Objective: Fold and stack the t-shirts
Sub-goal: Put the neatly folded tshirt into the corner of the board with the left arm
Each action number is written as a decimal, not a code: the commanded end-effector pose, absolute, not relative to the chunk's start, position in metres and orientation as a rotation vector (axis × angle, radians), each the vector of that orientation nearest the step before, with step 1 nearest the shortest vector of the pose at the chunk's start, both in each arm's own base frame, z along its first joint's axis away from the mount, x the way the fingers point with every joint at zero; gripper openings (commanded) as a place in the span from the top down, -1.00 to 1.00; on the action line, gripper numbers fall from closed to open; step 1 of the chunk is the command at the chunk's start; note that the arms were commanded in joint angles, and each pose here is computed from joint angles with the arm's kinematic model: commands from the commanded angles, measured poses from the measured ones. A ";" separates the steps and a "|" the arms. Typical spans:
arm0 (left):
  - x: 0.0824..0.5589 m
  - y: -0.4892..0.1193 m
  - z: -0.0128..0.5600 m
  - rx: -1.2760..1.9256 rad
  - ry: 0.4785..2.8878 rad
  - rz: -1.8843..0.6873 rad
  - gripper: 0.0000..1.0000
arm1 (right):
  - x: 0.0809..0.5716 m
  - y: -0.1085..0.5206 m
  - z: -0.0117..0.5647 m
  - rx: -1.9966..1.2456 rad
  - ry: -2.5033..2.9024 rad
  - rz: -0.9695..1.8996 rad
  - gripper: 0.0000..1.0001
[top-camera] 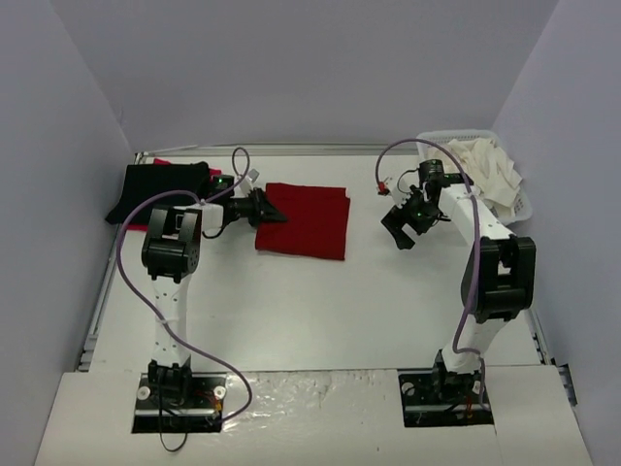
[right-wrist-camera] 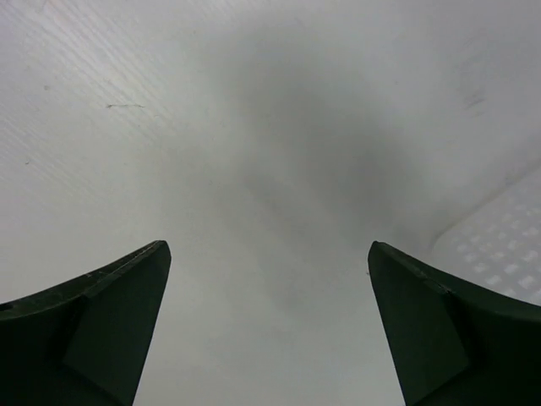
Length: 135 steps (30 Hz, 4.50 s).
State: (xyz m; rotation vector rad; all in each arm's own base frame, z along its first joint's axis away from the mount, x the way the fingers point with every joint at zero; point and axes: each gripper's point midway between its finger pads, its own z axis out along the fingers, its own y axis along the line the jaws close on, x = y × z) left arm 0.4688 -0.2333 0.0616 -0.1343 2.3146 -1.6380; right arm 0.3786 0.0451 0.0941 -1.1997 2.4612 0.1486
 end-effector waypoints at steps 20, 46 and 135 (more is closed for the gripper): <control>0.484 -0.159 0.144 0.389 2.556 -0.822 0.95 | 0.299 0.096 0.072 -1.177 2.531 0.425 -1.00; 0.494 -0.064 0.197 0.689 2.555 0.108 0.95 | 0.296 0.083 0.042 -1.157 2.630 0.369 -1.00; 0.539 0.070 0.251 0.284 2.373 0.323 0.95 | 0.277 0.048 -0.018 -1.153 2.884 0.214 -1.00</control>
